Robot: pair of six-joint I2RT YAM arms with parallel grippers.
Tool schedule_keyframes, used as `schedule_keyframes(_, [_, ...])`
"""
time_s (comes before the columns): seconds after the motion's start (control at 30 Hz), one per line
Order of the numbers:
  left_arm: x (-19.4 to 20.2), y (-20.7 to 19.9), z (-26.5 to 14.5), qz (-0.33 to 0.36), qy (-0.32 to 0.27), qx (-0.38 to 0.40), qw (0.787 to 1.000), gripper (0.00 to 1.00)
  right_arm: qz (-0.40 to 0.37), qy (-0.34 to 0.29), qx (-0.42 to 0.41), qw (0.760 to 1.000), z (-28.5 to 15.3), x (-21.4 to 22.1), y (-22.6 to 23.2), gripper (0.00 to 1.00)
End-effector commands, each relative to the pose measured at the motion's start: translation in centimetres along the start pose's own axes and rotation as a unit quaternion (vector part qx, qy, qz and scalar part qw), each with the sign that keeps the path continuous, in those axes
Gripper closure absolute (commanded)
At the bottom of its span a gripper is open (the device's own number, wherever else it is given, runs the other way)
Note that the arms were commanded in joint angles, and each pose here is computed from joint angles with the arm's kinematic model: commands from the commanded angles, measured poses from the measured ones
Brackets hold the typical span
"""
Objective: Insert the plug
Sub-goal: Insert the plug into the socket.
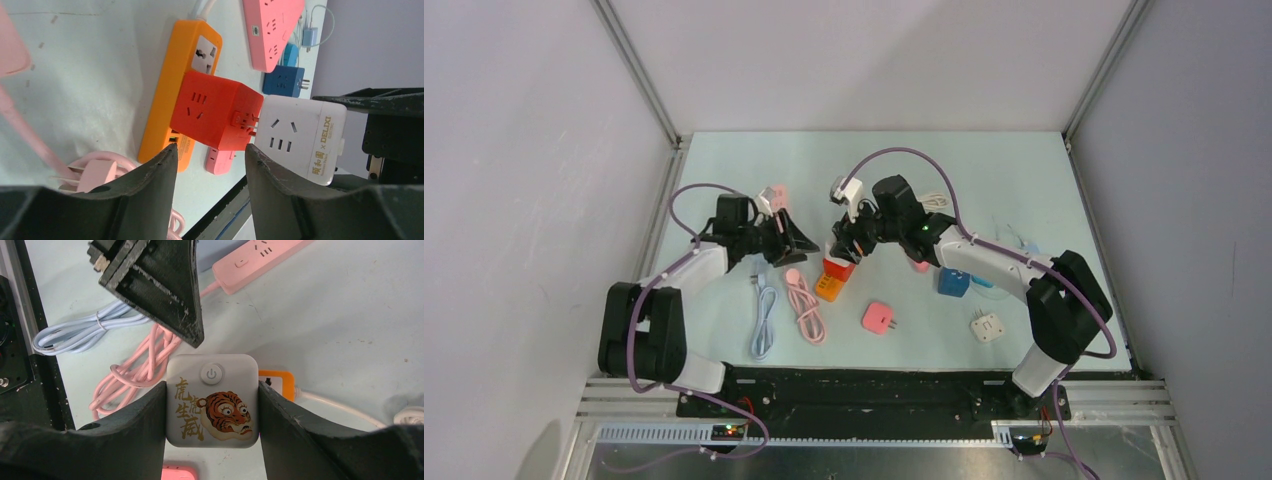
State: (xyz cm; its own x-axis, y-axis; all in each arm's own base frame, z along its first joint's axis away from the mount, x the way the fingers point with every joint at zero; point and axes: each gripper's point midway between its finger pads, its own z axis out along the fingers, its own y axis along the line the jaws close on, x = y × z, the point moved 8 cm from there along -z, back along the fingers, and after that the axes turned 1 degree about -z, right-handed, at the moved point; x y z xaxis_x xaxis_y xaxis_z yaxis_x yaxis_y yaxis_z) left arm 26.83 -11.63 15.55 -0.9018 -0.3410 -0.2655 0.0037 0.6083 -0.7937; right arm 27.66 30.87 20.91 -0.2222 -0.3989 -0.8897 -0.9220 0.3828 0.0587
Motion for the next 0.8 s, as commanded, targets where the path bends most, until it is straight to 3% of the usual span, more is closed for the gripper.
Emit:
schedule_keyframes(0.0, [1.1,-0.4,0.7,0.021,0.033,0.015,0.999,0.44,-0.004,-0.037,0.018,0.999,-1.0,-2.2,-0.2,1.0])
schedule_keyframes(0.27, [1.4,-0.2,1.8,0.021,0.048,0.0,0.999,0.53,0.008,-0.023,0.017,1.0,-1.2,-1.9,-0.3,1.0])
schedule_keyframes(0.77, [2.3,1.0,2.6,0.018,0.068,-0.036,0.997,0.57,0.018,-0.023,0.037,0.999,-1.6,-2.1,-0.6,1.0])
